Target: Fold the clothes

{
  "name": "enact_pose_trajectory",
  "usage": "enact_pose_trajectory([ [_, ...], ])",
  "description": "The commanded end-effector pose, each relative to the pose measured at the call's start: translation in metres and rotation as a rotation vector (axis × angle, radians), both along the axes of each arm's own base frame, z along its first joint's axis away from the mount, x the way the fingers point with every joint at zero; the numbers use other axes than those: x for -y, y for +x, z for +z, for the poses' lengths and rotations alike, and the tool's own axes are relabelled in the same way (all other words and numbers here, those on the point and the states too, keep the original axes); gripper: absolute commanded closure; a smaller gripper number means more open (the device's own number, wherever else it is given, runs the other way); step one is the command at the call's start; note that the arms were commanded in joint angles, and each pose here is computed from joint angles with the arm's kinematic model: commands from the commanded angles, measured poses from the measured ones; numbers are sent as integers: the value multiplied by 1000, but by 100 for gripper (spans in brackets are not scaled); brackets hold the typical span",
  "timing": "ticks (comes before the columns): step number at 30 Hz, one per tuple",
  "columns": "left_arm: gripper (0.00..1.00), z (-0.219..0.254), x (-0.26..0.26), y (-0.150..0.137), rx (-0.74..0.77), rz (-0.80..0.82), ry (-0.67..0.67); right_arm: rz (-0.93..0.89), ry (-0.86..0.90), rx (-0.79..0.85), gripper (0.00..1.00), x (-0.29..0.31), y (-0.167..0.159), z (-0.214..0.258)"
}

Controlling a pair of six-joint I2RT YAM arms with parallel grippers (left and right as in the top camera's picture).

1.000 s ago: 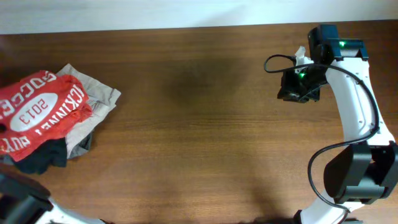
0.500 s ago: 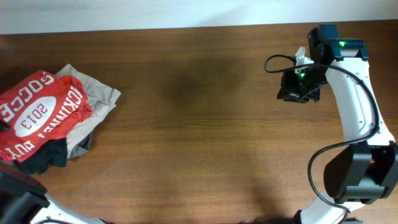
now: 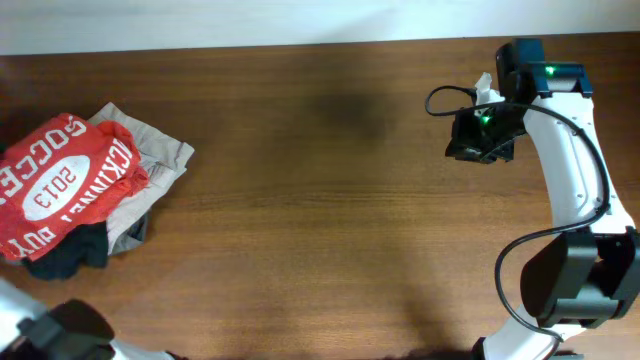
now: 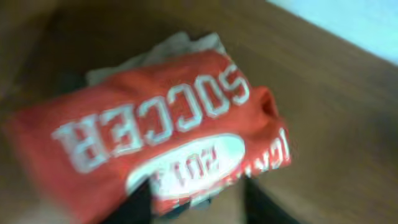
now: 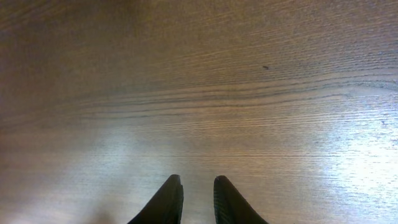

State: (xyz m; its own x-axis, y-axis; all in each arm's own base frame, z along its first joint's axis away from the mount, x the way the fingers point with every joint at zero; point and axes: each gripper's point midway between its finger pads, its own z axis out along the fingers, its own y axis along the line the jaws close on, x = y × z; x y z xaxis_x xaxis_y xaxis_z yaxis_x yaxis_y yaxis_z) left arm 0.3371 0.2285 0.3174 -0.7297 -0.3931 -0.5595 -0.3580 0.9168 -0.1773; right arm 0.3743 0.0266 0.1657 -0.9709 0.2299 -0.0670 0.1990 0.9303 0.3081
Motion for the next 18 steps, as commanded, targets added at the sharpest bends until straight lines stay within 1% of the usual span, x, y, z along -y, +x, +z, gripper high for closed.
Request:
enact_pose_trajectory([
  [1,99,-87,-3,28,-192,94,-15,12,32,13,78,-7,2,5],
  [3,99,-125,-15,33,-265,195,29,15,58,15,78,-12,2,6],
  [4,100,-144,-16,36,-287,213,38,16,65,15,78,-13,2,7],
  [6,100,-176,-13,42,-315,207,32,18,78,17,78,-15,2,7],
  [8,100,-210,-19,40,-359,268,33,18,83,17,78,-16,2,8],
  [11,100,-237,-20,39,-395,278,19,19,86,15,78,-16,2,8],
  [14,100,-238,-20,41,-393,275,16,19,85,17,78,-16,2,8],
  [16,99,-220,-18,45,-359,267,7,19,85,21,78,-16,3,8],
  [18,92,-190,-15,51,-308,257,-1,23,84,29,78,-16,4,9],
])
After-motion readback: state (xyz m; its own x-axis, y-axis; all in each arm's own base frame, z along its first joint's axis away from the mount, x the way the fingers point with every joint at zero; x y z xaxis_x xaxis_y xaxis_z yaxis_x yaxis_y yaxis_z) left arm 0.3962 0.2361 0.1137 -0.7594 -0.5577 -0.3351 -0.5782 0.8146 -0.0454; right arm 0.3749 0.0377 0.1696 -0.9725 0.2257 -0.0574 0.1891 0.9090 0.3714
